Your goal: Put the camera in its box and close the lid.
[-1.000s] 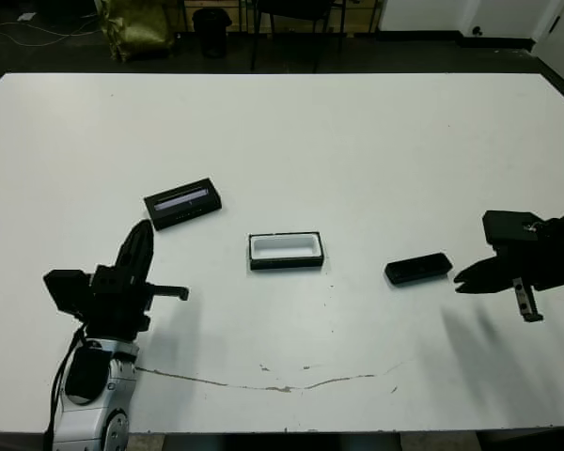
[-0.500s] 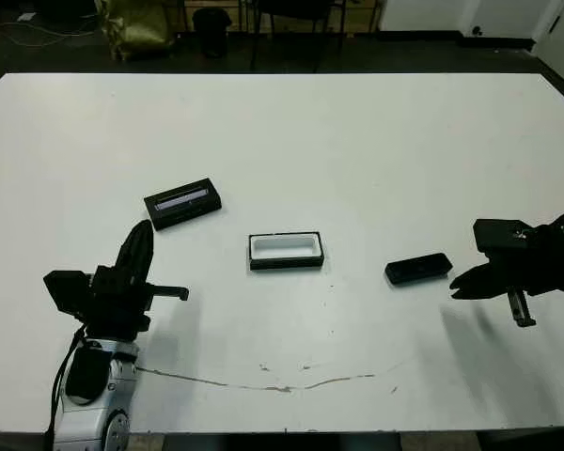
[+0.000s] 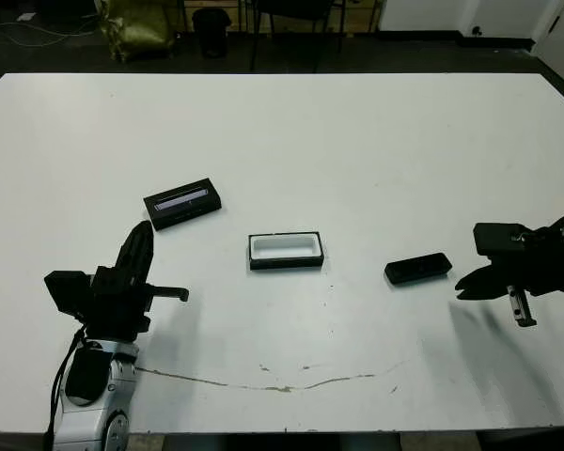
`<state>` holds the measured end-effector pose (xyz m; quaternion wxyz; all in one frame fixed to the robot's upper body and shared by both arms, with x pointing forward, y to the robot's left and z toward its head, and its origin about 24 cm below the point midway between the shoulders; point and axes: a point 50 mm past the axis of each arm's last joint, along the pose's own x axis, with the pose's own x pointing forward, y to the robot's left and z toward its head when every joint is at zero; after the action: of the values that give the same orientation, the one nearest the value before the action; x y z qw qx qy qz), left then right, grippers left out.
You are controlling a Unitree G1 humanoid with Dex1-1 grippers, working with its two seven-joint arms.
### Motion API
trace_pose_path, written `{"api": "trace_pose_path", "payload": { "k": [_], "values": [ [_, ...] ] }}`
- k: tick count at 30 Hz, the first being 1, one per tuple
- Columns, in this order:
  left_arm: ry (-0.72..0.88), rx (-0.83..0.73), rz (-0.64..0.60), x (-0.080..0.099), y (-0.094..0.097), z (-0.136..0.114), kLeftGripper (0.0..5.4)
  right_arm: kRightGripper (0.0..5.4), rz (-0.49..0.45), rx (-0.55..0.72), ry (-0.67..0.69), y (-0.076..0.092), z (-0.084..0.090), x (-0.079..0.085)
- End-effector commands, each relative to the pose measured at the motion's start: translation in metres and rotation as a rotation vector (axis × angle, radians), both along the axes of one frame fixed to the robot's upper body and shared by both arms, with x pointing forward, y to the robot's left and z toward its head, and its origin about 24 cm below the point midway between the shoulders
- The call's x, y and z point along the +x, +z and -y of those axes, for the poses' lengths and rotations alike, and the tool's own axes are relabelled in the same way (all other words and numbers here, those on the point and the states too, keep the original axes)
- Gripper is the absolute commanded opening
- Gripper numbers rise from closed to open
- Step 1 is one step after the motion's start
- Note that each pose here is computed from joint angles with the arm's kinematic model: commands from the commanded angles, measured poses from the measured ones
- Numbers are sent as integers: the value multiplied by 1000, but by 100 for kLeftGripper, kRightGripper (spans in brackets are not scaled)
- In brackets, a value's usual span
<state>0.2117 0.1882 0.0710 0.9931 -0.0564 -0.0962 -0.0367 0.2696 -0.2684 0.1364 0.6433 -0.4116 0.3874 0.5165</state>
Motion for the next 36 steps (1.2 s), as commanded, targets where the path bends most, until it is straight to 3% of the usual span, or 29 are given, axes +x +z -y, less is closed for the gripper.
{"api": "trace_pose_path", "payload": {
  "k": [1,13,16,18,22,24,36],
  "values": [
    [11,14,-30,-2,-5,-3,2,0,-8,-5,-5,-5,0,2],
    [14,3,-37,-2,-5,-3,2,0,1,-11,-2,-13,2,7],
    [18,7,-39,-3,-4,-3,2,0,17,-50,14,3,-6,5],
    [16,10,-34,-3,-4,-3,2,0,112,-52,123,18,-16,2],
    [18,9,-34,-2,-5,-4,2,0,89,-111,104,11,-18,9],
    [13,7,-32,-3,-5,-4,2,0,123,-132,101,7,-18,9],
    [15,8,-31,-3,-5,-3,2,0,130,-198,56,-32,-3,20]
  ]
}}
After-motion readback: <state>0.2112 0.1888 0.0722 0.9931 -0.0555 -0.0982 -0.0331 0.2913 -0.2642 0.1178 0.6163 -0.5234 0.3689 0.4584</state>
